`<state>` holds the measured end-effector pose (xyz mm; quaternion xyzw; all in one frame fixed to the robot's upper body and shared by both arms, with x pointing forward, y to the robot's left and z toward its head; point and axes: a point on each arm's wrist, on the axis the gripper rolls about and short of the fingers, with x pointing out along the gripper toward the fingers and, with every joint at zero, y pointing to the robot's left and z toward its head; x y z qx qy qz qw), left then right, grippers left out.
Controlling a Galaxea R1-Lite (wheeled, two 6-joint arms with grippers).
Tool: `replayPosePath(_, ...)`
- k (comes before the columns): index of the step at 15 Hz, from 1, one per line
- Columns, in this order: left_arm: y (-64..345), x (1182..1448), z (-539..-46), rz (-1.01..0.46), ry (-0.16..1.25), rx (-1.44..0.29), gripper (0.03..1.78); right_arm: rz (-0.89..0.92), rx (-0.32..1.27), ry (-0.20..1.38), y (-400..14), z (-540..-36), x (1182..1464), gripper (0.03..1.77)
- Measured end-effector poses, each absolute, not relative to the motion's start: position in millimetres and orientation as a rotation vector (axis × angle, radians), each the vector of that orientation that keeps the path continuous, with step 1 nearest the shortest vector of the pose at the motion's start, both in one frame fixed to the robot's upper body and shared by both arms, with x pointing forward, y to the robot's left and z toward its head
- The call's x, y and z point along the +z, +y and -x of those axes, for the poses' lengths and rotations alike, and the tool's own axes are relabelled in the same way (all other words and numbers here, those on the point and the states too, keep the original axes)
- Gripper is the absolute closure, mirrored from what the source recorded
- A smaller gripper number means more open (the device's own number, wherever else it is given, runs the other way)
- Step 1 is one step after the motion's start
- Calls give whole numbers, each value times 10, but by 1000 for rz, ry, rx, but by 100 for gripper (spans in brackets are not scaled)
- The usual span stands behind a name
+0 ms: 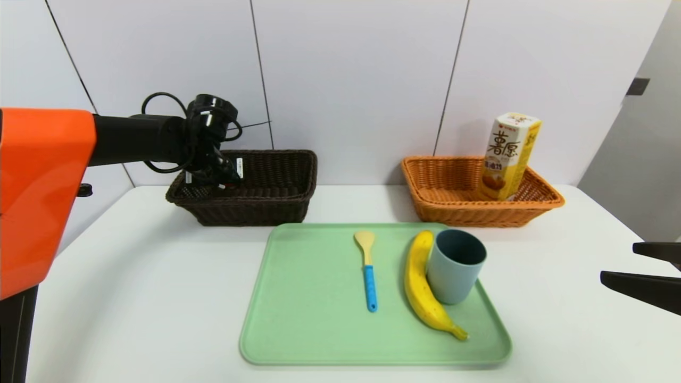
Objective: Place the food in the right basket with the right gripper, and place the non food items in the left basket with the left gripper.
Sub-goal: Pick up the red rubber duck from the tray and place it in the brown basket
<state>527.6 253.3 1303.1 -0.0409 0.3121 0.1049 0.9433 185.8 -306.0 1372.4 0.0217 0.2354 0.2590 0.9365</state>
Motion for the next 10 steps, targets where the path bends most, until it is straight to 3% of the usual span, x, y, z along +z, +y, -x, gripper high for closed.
replayPosePath(4,2533,12933,-5319,87,676,193,113,-44,530,479,-3062,-1853,13726,10)
replayPosePath(10,2545,12926,-5368,97,681,200,60,-44,531,479,-3062,-1851,13726,10)
